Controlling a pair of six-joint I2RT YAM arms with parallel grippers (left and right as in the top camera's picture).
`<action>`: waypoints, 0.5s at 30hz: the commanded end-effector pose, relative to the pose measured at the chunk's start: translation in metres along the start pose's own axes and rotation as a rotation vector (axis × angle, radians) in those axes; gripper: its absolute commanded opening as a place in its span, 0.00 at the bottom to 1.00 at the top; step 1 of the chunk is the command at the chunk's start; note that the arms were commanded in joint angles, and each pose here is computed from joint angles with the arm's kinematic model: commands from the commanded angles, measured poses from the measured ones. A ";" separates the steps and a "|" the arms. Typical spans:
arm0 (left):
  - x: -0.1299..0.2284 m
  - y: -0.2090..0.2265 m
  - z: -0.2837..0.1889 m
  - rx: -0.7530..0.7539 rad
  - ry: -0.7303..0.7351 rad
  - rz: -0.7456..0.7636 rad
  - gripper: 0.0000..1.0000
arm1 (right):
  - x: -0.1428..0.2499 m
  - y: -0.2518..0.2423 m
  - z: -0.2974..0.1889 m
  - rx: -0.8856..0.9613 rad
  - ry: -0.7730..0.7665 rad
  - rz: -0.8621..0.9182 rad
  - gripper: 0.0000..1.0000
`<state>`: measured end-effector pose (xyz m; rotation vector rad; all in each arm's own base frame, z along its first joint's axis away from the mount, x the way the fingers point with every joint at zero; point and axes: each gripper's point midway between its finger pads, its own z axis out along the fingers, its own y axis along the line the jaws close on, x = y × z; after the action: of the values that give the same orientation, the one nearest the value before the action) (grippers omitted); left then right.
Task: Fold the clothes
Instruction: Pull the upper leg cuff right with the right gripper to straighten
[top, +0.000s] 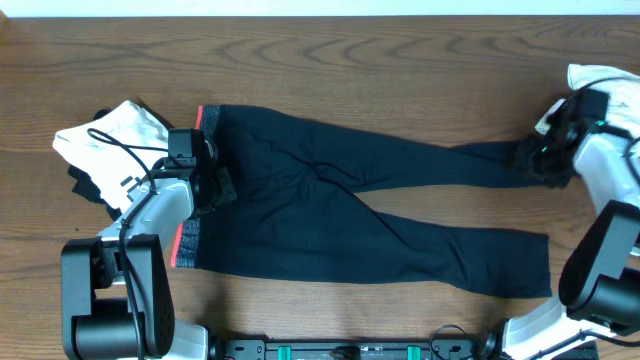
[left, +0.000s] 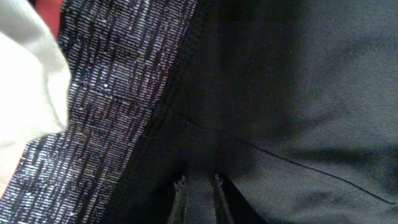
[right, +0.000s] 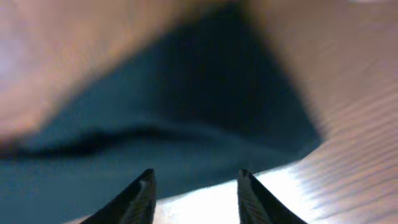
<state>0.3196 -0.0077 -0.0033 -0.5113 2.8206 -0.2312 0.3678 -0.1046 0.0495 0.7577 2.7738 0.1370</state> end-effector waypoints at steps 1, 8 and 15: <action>0.031 0.018 0.013 -0.064 0.096 -0.013 0.19 | -0.031 -0.006 -0.017 -0.007 -0.080 0.016 0.47; 0.031 0.018 0.012 -0.065 0.097 -0.013 0.19 | -0.030 -0.036 -0.007 0.022 -0.053 0.085 0.51; 0.031 0.018 0.012 -0.065 0.097 -0.013 0.19 | -0.017 -0.049 0.029 0.027 0.027 0.096 0.52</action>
<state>0.3189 -0.0078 -0.0033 -0.5119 2.8232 -0.2313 0.3710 -0.1584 0.0371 0.9176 2.7207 0.1063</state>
